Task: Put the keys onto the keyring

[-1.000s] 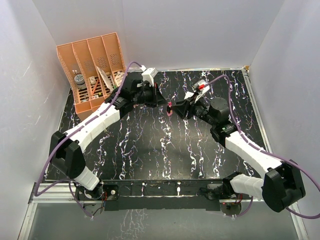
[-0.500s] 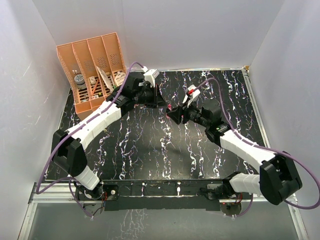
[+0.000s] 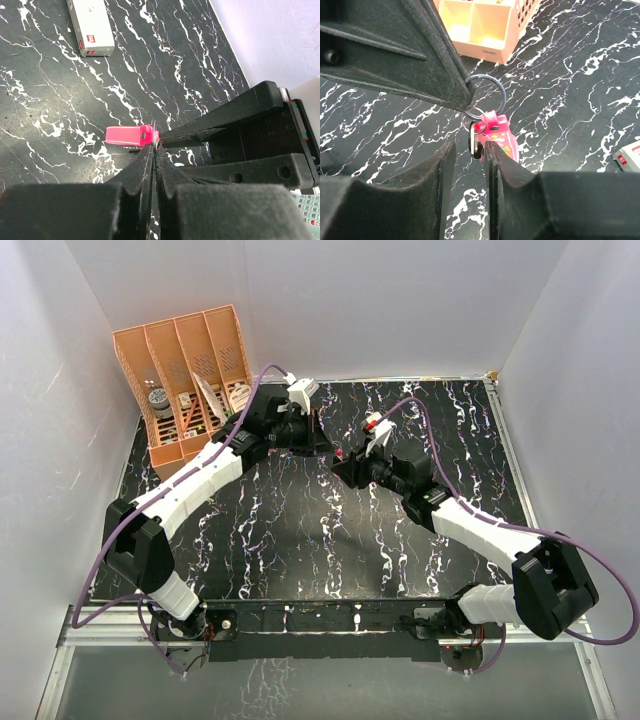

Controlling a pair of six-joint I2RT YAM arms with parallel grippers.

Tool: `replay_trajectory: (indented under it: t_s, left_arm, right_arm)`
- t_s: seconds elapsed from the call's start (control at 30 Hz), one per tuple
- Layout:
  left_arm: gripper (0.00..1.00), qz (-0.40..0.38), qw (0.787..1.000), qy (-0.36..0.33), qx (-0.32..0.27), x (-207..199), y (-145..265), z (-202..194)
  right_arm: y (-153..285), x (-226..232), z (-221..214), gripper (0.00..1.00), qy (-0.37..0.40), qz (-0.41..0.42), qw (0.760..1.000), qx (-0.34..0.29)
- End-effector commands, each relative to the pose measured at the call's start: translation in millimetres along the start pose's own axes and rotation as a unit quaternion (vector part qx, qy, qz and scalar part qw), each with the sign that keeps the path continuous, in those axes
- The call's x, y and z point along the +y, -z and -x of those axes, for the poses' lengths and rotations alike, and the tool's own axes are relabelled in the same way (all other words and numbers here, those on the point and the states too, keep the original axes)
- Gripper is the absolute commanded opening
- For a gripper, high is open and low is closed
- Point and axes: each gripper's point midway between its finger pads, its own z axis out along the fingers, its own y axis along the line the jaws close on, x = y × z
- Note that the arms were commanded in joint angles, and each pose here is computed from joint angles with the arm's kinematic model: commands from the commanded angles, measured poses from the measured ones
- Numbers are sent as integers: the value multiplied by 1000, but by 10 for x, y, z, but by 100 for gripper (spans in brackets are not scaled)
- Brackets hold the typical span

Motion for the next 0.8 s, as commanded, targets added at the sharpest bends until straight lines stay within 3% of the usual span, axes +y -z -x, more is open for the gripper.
replay_trajectory:
  t_s: [0.0,0.23,0.77]
  left_arm:
    - [0,-22,1000,-5,-4,-165,108,68]
    - [0,-13,1000,-5,2,-139,155,26]
    - [0,1,1000,-8,29,-87,173,-61]
  right_arm:
    - [-42,-21,406,25,26,-15,998,-55]
    - [-16,-120,382,10,29,-44,997,-54]
    - [48,-384,363,1,66,-113,991,-40]
